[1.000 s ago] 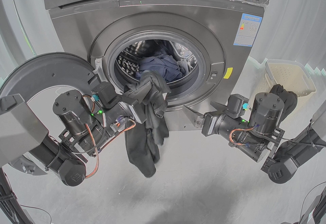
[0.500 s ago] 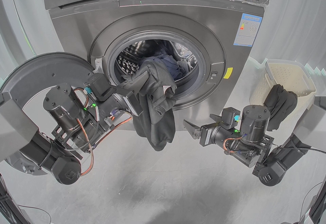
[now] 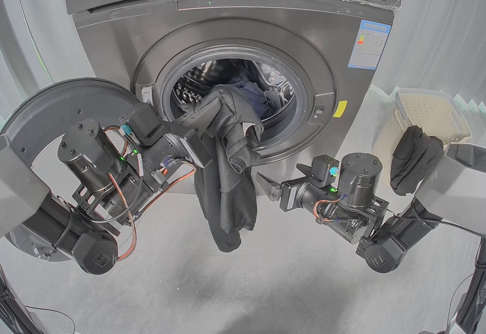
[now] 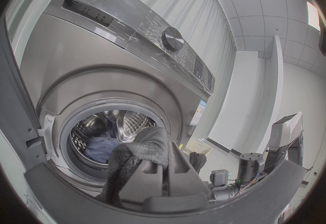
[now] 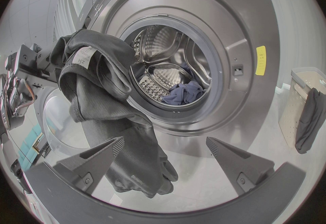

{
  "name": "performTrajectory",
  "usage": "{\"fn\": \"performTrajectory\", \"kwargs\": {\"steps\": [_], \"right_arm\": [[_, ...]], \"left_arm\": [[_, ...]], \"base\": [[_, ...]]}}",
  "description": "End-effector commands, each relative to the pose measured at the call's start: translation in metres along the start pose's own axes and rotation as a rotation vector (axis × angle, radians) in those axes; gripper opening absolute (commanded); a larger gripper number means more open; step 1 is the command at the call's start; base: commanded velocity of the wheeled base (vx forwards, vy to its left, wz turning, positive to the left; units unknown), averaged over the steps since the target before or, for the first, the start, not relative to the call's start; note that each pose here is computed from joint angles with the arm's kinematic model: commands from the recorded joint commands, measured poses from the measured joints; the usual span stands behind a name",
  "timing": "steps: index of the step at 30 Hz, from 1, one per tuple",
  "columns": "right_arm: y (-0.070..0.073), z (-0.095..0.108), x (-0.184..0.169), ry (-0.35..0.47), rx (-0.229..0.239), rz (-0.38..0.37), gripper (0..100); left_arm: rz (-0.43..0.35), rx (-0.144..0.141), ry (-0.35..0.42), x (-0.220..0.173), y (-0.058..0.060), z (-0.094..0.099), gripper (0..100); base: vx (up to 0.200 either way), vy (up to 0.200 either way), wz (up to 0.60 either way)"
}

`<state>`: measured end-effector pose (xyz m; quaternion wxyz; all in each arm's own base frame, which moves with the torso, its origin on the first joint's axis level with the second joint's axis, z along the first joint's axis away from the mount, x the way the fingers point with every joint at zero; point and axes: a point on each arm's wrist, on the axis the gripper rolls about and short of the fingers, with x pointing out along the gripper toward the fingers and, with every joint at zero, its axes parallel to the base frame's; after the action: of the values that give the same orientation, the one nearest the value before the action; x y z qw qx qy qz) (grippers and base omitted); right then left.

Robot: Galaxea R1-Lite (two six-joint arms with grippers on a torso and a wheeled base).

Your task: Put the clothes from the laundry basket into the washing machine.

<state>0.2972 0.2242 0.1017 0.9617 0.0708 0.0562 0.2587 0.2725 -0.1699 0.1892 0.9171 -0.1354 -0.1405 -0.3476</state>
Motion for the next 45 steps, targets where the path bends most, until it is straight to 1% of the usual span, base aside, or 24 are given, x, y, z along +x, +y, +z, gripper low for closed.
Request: {"fn": "performTrajectory", "kwargs": {"steps": [1,3,6,10,15,16,20,22,29,33,34,38,42,45], "right_arm": [[0.009,-0.004,0.017,-0.019,0.0,0.032,100],[0.014,-0.002,0.02,-0.031,0.001,0.063,100],[0.022,-0.001,0.021,-0.05,0.0,0.088,100],[0.024,-0.006,0.022,-0.046,-0.008,0.095,100],[0.028,-0.005,0.021,-0.062,-0.008,0.11,100],[0.032,-0.003,0.021,-0.071,-0.01,0.12,100],[0.033,0.004,0.025,-0.101,-0.006,0.12,100],[0.03,0.008,0.029,-0.119,-0.003,0.109,100],[0.03,0.011,0.029,-0.129,-0.002,0.108,100],[0.034,0.012,0.028,-0.136,-0.002,0.12,100],[0.035,0.012,0.028,-0.137,-0.002,0.124,0],[0.038,0.01,0.028,-0.143,-0.002,0.135,0],[0.038,0.01,0.028,-0.146,-0.003,0.135,0],[0.037,0.014,0.023,-0.148,-0.003,0.135,0]], "left_arm": [[-0.004,0.0,-0.003,-0.001,-0.001,0.002,0],[-0.002,0.002,-0.003,-0.001,-0.001,0.002,0],[-0.002,0.002,-0.002,-0.001,-0.001,0.001,0],[-0.002,0.002,-0.002,-0.001,-0.001,0.001,0],[-0.002,0.0,-0.002,-0.001,-0.001,0.001,0],[-0.002,0.0,-0.002,-0.001,-0.001,0.001,0],[0.0,0.001,0.0,-0.001,0.0,0.001,0],[0.001,0.001,-0.001,-0.001,0.0,0.001,0],[0.006,0.003,0.005,-0.001,0.002,-0.001,0],[0.01,0.001,0.012,-0.001,0.003,-0.003,0],[0.009,0.001,0.012,-0.001,0.003,-0.003,0],[0.008,0.001,0.017,-0.002,0.002,-0.004,0],[0.014,0.001,0.019,-0.001,0.005,-0.005,0],[0.027,0.005,0.023,-0.001,0.009,-0.007,0]], "base": [[0.0,0.0,0.0],[0.0,0.0,0.0],[0.0,0.0,0.0],[0.0,0.0,0.0],[0.0,0.0,0.0],[0.0,0.0,0.0],[0.0,0.0,0.0],[0.0,0.0,0.0],[0.0,0.0,0.0],[0.0,0.0,0.0],[0.0,0.0,0.0],[0.0,0.0,0.0],[0.0,0.0,0.0],[0.0,0.0,0.0]]}}
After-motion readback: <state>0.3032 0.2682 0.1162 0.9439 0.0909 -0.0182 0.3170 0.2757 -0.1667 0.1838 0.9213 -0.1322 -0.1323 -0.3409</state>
